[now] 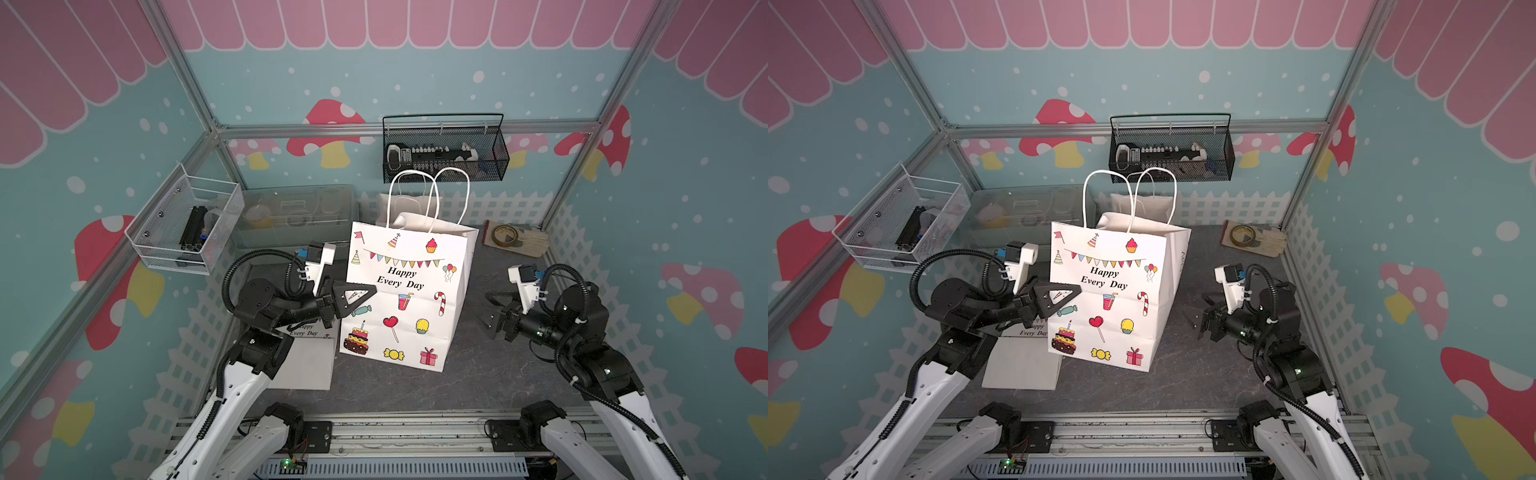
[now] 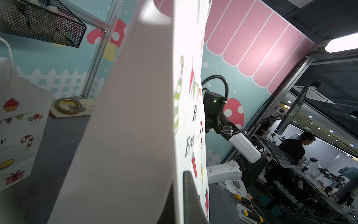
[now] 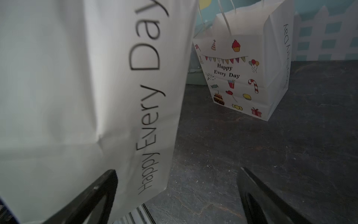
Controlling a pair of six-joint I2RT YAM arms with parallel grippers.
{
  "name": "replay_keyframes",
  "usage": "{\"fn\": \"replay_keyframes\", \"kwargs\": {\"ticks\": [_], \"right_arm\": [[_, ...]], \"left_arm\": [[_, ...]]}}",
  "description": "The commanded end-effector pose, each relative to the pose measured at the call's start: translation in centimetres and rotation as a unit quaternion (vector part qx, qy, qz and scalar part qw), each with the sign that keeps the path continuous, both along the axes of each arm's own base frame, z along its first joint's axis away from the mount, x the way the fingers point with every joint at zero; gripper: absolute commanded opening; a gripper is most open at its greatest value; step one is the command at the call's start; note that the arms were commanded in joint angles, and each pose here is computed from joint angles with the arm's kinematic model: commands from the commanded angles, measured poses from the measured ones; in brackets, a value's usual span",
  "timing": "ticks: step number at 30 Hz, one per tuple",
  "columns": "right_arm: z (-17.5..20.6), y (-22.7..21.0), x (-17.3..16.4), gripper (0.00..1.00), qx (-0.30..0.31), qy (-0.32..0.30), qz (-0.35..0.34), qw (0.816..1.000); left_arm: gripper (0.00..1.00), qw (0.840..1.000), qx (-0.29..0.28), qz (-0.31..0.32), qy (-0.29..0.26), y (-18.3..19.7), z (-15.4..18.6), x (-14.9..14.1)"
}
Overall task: Put away the paper bag
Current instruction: Press the paper bag.
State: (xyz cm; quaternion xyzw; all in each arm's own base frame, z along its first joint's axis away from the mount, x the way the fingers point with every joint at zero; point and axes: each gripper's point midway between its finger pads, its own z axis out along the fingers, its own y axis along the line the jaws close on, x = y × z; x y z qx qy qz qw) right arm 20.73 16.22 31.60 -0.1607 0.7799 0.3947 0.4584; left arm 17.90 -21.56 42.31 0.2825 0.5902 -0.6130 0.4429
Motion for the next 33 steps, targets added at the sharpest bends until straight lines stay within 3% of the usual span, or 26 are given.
{"fn": "replay_keyframes", "kwargs": {"ticks": [1, 10, 19, 33], "right_arm": [[0.9, 0.9, -0.4, 0.99, 0.015, -0.026, 0.033, 0.999], [3.5, 3.3, -3.2, 0.99, 0.079, -0.061, 0.151, 0.983], [4.2, 3.8, -3.6, 0.99, 0.100, -0.075, 0.177, 0.976], [6.0, 3.9, -3.5, 0.99, 0.113, -0.103, 0.181, 0.971]], "left_arm": [[0.00, 1.000, -0.010, -0.016, -0.005, 0.3, 1.8, -1.0], [0.00, 0.997, -0.069, -0.028, -0.011, 0.4, 4.3, -0.7], [0.00, 0.996, -0.085, -0.040, -0.013, 0.4, 5.5, -1.0], [0.00, 0.997, -0.050, -0.049, -0.010, -1.2, 4.0, -2.2]]}}
